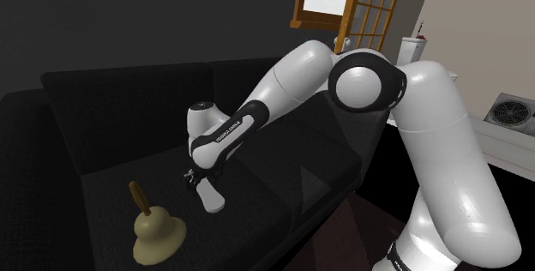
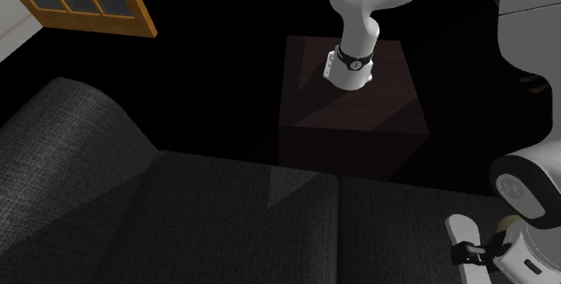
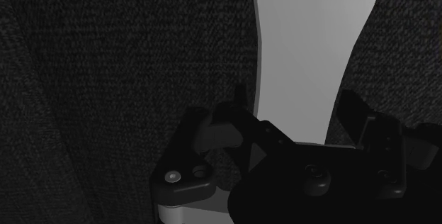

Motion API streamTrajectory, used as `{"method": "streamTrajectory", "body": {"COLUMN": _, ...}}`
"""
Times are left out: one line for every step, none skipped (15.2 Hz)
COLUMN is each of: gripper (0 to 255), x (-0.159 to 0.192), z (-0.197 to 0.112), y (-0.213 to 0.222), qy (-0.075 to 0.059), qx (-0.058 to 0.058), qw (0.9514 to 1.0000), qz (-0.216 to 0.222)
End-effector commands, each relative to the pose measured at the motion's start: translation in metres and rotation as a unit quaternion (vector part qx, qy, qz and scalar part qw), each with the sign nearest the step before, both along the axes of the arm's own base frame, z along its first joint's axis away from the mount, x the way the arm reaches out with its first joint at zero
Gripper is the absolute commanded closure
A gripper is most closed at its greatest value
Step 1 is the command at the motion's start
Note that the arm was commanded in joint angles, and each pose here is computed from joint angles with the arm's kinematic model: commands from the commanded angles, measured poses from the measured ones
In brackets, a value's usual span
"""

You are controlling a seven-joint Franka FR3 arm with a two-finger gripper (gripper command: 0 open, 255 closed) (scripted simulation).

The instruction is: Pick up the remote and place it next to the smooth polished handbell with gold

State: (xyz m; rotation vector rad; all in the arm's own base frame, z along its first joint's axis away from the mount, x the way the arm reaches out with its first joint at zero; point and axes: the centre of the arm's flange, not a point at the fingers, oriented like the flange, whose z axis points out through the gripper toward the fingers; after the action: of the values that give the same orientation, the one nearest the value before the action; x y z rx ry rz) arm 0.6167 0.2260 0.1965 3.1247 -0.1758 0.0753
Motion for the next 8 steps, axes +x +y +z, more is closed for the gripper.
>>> {"method": "streamTrajectory", "body": {"gripper": 255, "x": 0.000, "z": -0.010, "y": -0.001, "qy": 0.000, "qx": 0.000, "qw": 1.0000, "qz": 0.000}}
{"method": "streamTrajectory", "body": {"gripper": 255, "x": 0.000, "z": -0.016, "y": -0.001, "qy": 0.000, "qx": 0.000, "qw": 1.0000, "qz": 0.000}}
{"method": "streamTrajectory", "body": {"gripper": 255, "x": 0.000, "z": -0.023, "y": -0.001, "qy": 0.000, "qx": 0.000, "qw": 1.0000, "qz": 0.000}}
{"method": "streamTrajectory", "body": {"gripper": 255, "x": 0.000, "z": -0.023, "y": -0.001, "qy": 0.000, "qx": 0.000, "qw": 1.0000, "qz": 0.000}}
{"method": "streamTrajectory", "body": {"gripper": 255, "x": 0.000, "z": -0.023, "y": -0.001, "qy": 0.000, "qx": 0.000, "qw": 1.0000, "qz": 0.000}}
{"method": "streamTrajectory", "body": {"gripper": 255, "x": 0.000, "z": -0.023, "y": -0.001, "qy": 0.000, "qx": 0.000, "qw": 1.0000, "qz": 0.000}}
{"method": "streamTrajectory", "body": {"gripper": 255, "x": 0.000, "z": -0.023, "y": -0.001, "qy": 0.000, "qx": 0.000, "qw": 1.0000, "qz": 0.000}}
{"method": "streamTrajectory", "body": {"gripper": 255, "x": 0.000, "z": -0.023, "y": -0.001, "qy": 0.000, "qx": 0.000, "qw": 1.0000, "qz": 0.000}}
